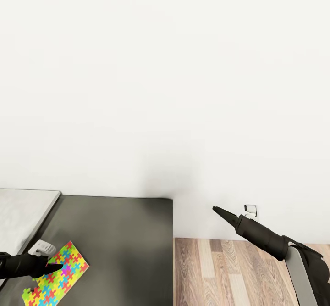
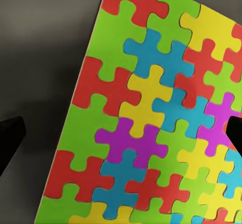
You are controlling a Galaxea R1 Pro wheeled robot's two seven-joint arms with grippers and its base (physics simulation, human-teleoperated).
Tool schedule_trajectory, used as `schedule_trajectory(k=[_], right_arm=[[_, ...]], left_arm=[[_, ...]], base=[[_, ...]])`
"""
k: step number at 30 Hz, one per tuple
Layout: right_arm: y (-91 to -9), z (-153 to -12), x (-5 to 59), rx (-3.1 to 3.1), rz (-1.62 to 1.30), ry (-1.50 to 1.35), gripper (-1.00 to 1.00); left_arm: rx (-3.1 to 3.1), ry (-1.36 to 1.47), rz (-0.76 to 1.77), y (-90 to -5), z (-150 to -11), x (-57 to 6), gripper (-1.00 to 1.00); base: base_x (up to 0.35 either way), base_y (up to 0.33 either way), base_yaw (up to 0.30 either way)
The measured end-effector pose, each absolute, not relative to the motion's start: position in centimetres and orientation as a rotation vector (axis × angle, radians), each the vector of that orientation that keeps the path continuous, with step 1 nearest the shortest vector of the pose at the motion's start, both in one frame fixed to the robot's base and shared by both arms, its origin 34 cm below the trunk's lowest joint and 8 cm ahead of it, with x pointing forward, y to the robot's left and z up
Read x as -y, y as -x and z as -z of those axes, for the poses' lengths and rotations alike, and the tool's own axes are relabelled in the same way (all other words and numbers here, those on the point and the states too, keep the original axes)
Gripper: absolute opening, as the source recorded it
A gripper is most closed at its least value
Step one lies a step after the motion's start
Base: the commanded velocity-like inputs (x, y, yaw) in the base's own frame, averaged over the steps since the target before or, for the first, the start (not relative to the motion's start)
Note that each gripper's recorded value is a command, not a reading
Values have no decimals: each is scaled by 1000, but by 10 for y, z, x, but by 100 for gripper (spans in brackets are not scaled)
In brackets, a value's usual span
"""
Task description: Put all the toys in the child's room - the three board games (two on the bed and one on the table), the two jigsaw puzzles on the table, and the tennis ball on the table - inside the toy box on the table in the child's room.
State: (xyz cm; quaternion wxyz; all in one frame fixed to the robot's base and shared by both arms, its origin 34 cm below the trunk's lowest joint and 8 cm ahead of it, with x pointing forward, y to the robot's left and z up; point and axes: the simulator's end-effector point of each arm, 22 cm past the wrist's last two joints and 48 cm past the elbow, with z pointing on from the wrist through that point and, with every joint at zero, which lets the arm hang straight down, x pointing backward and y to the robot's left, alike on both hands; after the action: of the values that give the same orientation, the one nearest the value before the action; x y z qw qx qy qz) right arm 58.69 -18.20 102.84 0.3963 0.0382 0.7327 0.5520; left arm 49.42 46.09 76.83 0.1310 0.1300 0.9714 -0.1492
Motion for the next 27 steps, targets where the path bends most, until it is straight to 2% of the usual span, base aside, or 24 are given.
schedule_trajectory(k=[9, 17, 27], right_arm=[[-587, -1027, 182, -1859, -1400, -99, 100], [-587, -1027, 182, -1859, -1400, -99, 100], [-587, -1027, 183, -1860, -1398, -100, 100]], left_arm=[[-2823, -379, 436, -493, -767, -460, 100], [-2823, -380, 441, -493, -766, -458, 100], [-2813, -393, 442, -495, -766, -457, 100]], base=[[0, -6, 0], [0, -171, 0], [0, -25, 0]])
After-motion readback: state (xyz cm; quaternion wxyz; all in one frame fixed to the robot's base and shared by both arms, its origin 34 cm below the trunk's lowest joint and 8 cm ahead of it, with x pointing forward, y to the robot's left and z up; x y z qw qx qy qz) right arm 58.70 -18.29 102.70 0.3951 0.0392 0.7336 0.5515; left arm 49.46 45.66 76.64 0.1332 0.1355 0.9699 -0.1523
